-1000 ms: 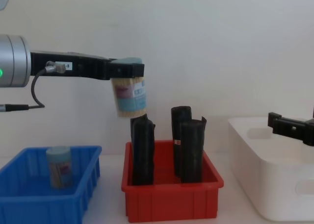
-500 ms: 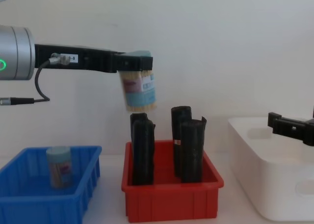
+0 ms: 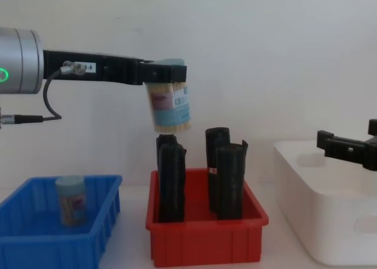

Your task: Pick the cotton swabs from the blue box and place them into the white box.

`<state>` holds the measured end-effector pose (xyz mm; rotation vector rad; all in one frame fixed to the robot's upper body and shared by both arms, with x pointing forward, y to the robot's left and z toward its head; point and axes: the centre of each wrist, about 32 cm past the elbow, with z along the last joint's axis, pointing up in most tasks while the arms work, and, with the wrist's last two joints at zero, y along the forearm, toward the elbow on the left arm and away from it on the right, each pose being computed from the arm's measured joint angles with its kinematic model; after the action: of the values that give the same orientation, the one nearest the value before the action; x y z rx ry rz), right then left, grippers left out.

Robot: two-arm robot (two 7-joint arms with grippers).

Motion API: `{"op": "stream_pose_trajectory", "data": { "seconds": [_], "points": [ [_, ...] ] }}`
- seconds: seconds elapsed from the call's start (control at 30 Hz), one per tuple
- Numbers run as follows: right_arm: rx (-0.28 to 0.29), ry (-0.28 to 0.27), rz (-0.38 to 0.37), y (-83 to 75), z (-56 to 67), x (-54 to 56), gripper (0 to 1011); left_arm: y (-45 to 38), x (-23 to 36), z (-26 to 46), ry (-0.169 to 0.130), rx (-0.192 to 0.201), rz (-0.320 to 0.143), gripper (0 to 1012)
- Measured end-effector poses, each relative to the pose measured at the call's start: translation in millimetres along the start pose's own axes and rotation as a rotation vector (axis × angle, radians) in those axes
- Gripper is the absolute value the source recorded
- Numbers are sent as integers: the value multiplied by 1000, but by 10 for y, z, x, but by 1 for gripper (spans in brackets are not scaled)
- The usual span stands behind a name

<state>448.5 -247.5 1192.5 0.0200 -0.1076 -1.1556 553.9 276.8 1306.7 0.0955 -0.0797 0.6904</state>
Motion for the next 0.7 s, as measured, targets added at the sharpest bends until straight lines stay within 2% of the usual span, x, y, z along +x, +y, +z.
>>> {"op": "stream_pose_trajectory", "data": {
  "seconds": [0.2,0.43,0.7],
  "points": [
    [14,-10,56,47,36,73,1002,-2,-1,3,0,-1,-3,671],
    [36,-25,146,171,97,173,1002,-2,-1,8,0,-1,-4,671],
    [50,-55,270,421,181,268,1002,-3,-1,9,0,-2,-5,671]
  ]
}}
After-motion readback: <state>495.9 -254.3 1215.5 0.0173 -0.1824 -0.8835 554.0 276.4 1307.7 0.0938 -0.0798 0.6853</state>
